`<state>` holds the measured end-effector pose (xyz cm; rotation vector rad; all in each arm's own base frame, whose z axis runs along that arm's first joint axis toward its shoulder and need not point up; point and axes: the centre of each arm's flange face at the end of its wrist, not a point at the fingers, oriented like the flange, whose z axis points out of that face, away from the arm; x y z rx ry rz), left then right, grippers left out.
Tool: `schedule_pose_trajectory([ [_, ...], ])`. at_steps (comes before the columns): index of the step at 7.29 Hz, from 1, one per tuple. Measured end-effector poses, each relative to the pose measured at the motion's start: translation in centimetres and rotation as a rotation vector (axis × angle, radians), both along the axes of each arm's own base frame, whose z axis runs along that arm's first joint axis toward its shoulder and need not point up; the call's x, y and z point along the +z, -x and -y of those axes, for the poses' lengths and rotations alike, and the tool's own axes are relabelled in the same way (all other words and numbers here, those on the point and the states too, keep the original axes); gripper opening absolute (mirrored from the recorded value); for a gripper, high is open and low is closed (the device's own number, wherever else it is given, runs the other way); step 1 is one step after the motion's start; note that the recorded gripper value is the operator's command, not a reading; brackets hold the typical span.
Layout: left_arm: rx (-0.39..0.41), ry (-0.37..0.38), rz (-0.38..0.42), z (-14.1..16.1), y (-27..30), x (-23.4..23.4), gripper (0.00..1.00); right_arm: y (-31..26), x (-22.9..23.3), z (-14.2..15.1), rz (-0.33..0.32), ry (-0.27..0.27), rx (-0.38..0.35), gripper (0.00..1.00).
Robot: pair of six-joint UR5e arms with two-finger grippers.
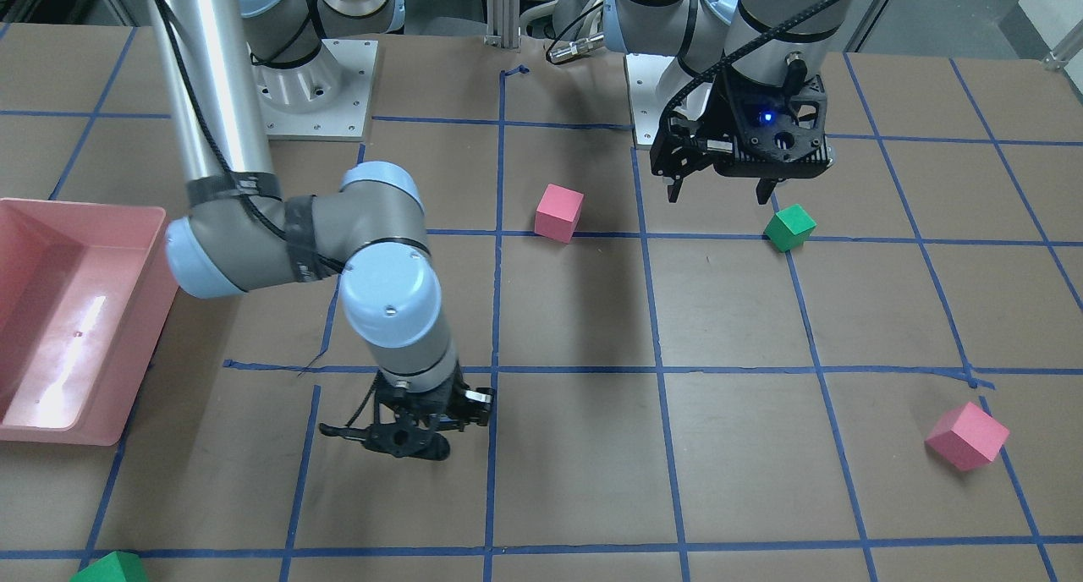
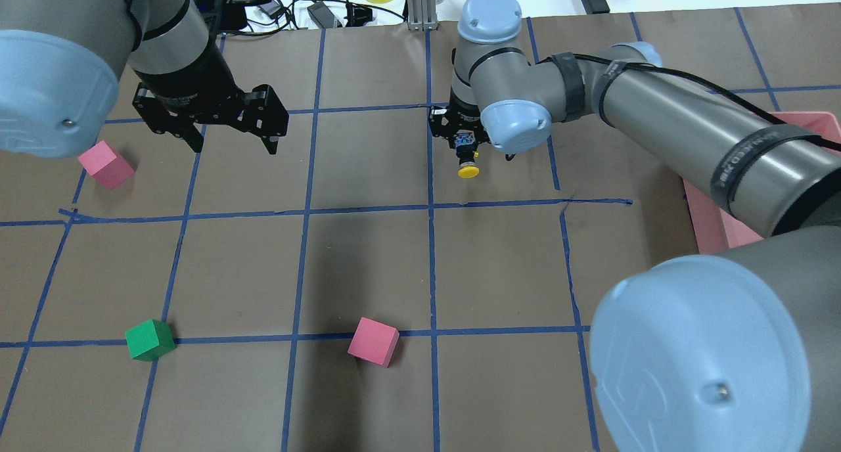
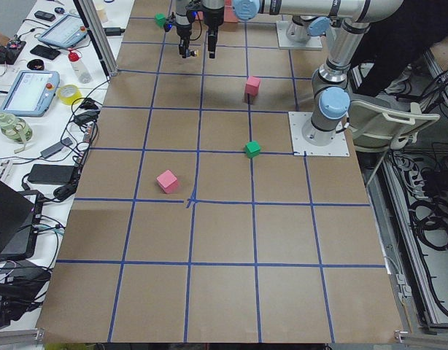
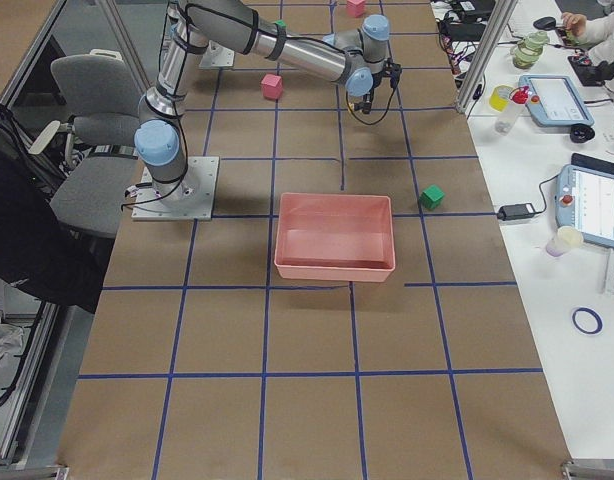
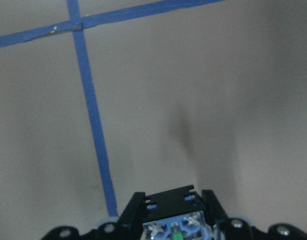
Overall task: Align button upright
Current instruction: 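Carry the button switch out of the tray to the table center, then release the button switch on the table and raise the right gripper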
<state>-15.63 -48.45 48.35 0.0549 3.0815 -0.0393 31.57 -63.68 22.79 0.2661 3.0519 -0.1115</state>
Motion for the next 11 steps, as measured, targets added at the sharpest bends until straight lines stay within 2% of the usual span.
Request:
schedule_pose_trajectory([
  [2,0.0,0.0,0.0,0.0,0.0,0.0,1.0,-4.2,-1.6,0.3,0.013,-0.005,-0.04,0.0],
  [4,0.0,-0.001,0.0,0.0,0.0,0.0,1.0,-5.5,-2.3,0.2,0.023,-0.015,-0.071,0.01],
  [5,0.0,-0.001,0.0,0.0,0.0,0.0,1.0,-5.7,-2.7,0.2,0.026,-0.023,-0.076,0.23],
  [6,0.0,0.0,0.0,0.0,0.0,0.0,1.0,-5.8,-3.1,0.1,0.031,-0.03,-0.076,0.82],
  [7,0.0,0.0,0.0,0.0,0.0,0.0,1.0,-5.8,-3.2,0.1,0.033,-0.033,-0.073,0.99],
  [9,0.0,-0.001,0.0,0.0,0.0,0.0,1.0,-5.8,-3.1,0.0,0.035,-0.029,-0.066,1.0],
  [11,0.0,-0.002,0.0,0.0,0.0,0.0,1.0,-5.6,-1.1,-0.1,0.039,0.002,-0.043,1.0],
])
